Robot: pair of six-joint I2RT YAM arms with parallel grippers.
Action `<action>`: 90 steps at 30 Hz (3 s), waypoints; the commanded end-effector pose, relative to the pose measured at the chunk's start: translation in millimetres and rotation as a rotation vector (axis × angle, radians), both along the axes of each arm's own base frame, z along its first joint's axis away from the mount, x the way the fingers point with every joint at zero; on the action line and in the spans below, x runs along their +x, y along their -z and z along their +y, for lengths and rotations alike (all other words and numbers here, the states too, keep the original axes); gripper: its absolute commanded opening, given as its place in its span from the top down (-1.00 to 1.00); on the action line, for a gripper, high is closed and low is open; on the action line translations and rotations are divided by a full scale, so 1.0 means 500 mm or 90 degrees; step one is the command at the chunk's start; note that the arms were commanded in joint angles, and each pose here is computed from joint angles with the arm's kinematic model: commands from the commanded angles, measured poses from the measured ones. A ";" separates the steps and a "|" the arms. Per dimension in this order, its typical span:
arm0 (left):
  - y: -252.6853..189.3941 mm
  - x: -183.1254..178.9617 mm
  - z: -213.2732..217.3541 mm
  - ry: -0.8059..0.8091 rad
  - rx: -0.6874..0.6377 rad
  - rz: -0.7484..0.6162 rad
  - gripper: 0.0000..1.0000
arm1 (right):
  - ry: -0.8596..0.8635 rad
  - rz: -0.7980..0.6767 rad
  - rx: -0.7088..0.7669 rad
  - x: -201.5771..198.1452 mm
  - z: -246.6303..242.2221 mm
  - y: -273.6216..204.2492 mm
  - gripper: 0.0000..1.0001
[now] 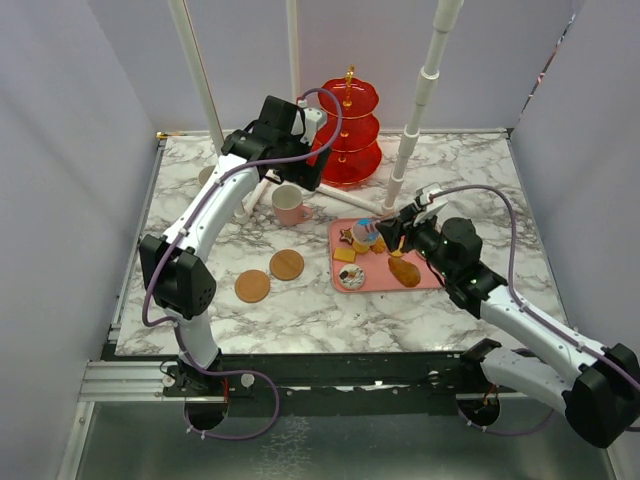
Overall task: Serve the afternoon tea
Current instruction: Pick up the desert from the tray, then place the desert on the desert table.
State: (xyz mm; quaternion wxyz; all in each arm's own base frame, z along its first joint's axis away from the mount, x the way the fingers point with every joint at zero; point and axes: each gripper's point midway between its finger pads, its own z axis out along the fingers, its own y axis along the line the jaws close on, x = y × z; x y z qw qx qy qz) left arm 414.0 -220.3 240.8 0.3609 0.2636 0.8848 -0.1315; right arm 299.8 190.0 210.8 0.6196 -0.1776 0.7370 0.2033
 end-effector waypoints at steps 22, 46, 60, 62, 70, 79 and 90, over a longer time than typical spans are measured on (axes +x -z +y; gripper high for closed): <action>-0.050 -0.029 0.034 -0.011 -0.025 -0.034 -0.93 | 0.185 -0.213 0.003 0.341 0.134 -0.070 0.33; -0.043 -0.070 0.037 0.023 -0.035 -0.031 -0.93 | 0.135 -0.152 -0.032 0.437 0.052 0.031 0.38; -0.042 -0.089 0.030 0.042 -0.052 -0.027 -0.93 | 0.104 -0.135 -0.049 0.462 0.045 0.054 0.37; -0.043 -0.092 0.028 0.047 -0.055 -0.027 -0.93 | 0.106 -0.132 -0.039 0.464 0.047 0.053 0.34; -0.045 -0.097 0.026 0.051 -0.060 -0.026 -0.93 | 0.123 -0.127 -0.018 0.462 0.042 0.061 0.00; -0.051 -0.097 0.029 0.051 -0.058 -0.035 -0.95 | 0.122 -0.136 -0.015 0.449 0.039 0.051 -0.32; -0.059 -0.094 0.030 0.051 -0.057 -0.044 -0.97 | 0.137 -0.158 -0.010 0.436 0.029 0.025 -0.37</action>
